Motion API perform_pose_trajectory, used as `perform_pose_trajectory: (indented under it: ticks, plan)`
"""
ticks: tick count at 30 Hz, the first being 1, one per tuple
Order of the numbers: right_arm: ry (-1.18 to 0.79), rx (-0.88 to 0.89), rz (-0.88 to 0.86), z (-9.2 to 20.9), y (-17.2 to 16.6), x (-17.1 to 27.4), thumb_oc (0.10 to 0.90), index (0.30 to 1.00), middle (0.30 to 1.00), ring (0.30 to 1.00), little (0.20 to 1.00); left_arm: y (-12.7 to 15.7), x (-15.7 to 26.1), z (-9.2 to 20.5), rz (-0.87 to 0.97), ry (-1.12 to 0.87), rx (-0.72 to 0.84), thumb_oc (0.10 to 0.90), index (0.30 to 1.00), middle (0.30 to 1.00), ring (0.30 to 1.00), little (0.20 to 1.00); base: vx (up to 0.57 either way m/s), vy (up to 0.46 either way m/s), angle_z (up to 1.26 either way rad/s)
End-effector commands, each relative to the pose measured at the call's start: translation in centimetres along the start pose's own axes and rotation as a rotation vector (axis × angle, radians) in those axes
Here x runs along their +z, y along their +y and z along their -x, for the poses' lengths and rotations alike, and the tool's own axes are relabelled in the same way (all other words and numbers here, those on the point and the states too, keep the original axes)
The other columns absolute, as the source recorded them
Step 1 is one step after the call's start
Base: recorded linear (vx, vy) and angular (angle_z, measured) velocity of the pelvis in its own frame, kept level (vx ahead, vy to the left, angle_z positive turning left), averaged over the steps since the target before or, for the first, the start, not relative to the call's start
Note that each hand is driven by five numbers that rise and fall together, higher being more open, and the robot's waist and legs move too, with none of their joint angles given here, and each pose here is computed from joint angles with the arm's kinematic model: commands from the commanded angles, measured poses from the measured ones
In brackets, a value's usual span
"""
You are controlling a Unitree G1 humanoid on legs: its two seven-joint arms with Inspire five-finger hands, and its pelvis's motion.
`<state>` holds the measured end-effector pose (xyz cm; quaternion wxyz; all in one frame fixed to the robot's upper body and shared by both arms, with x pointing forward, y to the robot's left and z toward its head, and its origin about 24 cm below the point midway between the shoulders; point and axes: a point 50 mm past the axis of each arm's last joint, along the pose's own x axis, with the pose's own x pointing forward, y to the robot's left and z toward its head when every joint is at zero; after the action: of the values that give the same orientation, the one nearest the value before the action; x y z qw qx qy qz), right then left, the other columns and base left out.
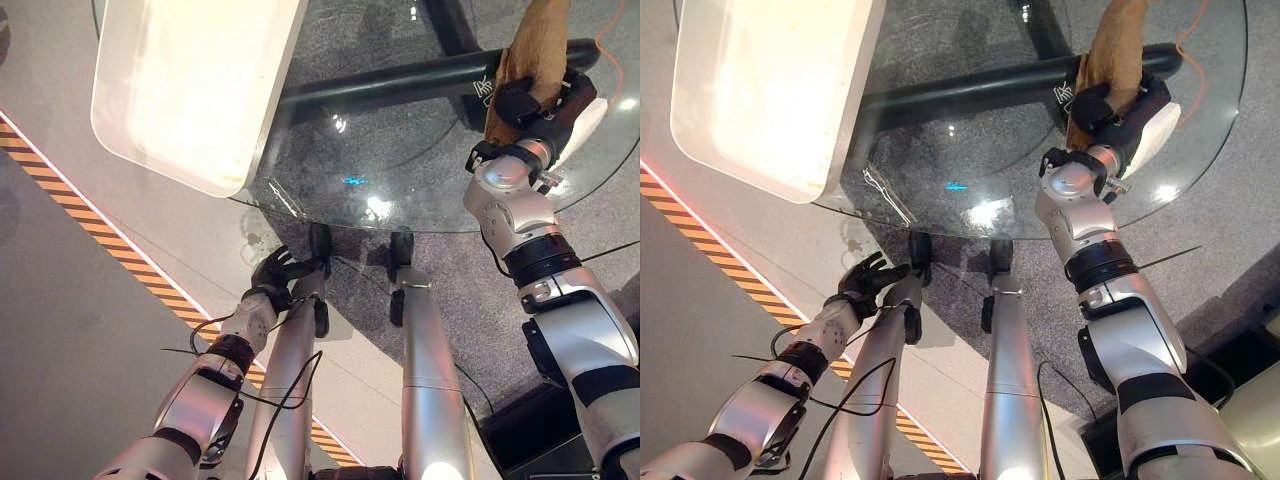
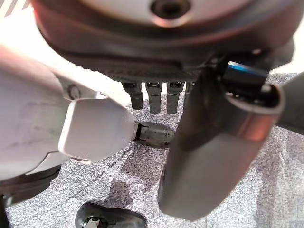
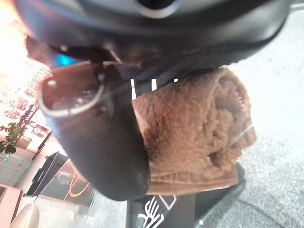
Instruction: Wipe the table with a cloth and put it in the basket.
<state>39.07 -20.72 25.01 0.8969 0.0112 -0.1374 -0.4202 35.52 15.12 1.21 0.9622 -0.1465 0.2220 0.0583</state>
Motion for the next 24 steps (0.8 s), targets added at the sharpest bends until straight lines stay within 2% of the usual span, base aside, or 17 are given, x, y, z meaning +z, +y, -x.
perform_pose_trajectory:
  ticks: [1, 5, 9, 11, 13, 20, 24]
  plan:
    - [-0.059, -0.175, 0.066, -2.4, -3.7, -0.3, 0.1, 0.3, 0.3, 0.3, 0.2, 0.4, -2.2, 0.2, 0.05, 0.058, 0.038, 0.8, 0.9, 0.9, 0.9, 0.9, 0.01, 0.041, 0.01]
    - [-0.132, 0.006, 0.115, -2.0, -2.3, 0.9, 0.1, 0.3, 0.3, 0.3, 0.2, 0.1, -2.2, 0.2, 0.053, 0.057, 0.027, 0.8, 0.9, 0.9, 0.9, 0.9, 0.0, 0.026, 0.03]
    - [-0.197, 0.216, 0.128, -0.7, -0.7, 1.4, 0.1, 0.3, 0.3, 0.3, 0.2, -0.1, -2.0, 0.3, 0.062, 0.053, 0.015, 0.8, 0.9, 0.9, 0.9, 0.9, 0.0, 0.0, 0.0]
    - [-0.248, 0.365, 0.191, 0.2, 0.4, 1.5, 0.1, 0.3, 0.3, 0.3, 0.2, -0.2, -2.0, 0.3, 0.052, 0.055, 0.018, 0.8, 0.9, 0.9, 0.9, 0.9, 0.0, 0.0, 0.0]
    - [-0.271, 0.443, 0.223, 1.1, 1.1, 1.5, 0.1, 0.3, 0.3, 0.3, 0.2, -0.5, -1.9, 0.4, 0.046, 0.052, 0.017, 0.8, 0.9, 0.9, 0.9, 0.9, 0.0, 0.0, 0.0]
    - [-0.266, 0.777, 0.333, 5.6, 3.7, -1.0, 0.1, 0.3, 0.3, 0.3, 0.2, -1.2, -2.0, 0.7, 0.037, 0.023, -0.009, 0.8, 0.9, 0.9, 0.9, 0.9, 0.0, 0.0, 0.0]
    - [-0.265, 0.883, 0.368, 7.6, 4.3, -2.2, 0.1, 0.3, 0.3, 0.3, 0.2, -1.3, -2.5, 0.9, 0.032, 0.023, -0.017, 0.8, 0.9, 0.9, 0.9, 0.9, 0.0, 0.0, -0.02]
